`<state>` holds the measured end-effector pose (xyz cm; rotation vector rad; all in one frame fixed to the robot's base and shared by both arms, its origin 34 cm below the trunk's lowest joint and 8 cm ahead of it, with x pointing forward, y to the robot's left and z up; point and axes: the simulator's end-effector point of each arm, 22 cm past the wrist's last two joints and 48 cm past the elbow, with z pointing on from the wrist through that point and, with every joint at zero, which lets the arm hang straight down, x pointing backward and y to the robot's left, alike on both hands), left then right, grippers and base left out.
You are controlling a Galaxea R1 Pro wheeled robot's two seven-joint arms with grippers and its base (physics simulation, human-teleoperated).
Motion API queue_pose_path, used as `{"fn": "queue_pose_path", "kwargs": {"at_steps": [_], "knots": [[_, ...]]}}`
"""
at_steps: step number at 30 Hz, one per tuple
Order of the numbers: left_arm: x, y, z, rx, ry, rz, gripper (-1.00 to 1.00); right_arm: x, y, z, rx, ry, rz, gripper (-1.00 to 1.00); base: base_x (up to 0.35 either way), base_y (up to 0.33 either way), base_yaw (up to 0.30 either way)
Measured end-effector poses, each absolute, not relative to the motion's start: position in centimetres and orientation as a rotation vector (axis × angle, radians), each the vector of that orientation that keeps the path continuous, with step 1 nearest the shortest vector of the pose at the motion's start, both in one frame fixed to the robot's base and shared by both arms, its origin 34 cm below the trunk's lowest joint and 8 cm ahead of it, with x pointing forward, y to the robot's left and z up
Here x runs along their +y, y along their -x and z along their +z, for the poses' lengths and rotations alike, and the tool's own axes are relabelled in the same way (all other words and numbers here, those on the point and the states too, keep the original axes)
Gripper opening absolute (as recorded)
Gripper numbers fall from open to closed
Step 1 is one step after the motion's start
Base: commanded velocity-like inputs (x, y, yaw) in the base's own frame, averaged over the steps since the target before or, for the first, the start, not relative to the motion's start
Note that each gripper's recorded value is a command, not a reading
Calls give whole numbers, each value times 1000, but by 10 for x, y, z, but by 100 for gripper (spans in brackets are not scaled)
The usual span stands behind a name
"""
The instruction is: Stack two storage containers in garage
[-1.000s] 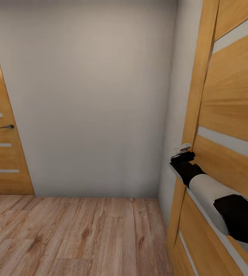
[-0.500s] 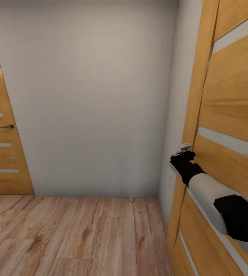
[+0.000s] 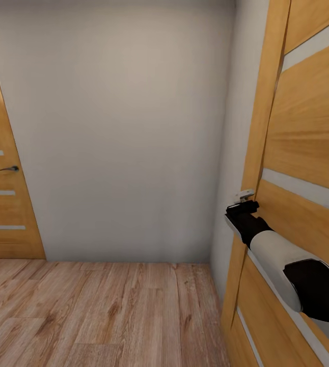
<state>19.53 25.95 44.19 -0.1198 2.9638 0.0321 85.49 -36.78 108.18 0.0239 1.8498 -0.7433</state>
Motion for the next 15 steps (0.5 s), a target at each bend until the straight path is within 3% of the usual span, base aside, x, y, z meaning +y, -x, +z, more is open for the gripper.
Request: {"fn": "queue_pose_path", "kwargs": {"at_steps": [3,7,15], "knots": [[259,-195,442,2964,118,32,100,-368,-855,1082,1849,-24,-744,100,0,0,0],[256,-197,442,2961,115,22,100,-295,-860,1082,1836,38,-693,100,0,0,0],[254,-203,443,2948,116,15,100,-213,-858,1077,1841,105,-607,100,0,0,0]]}}
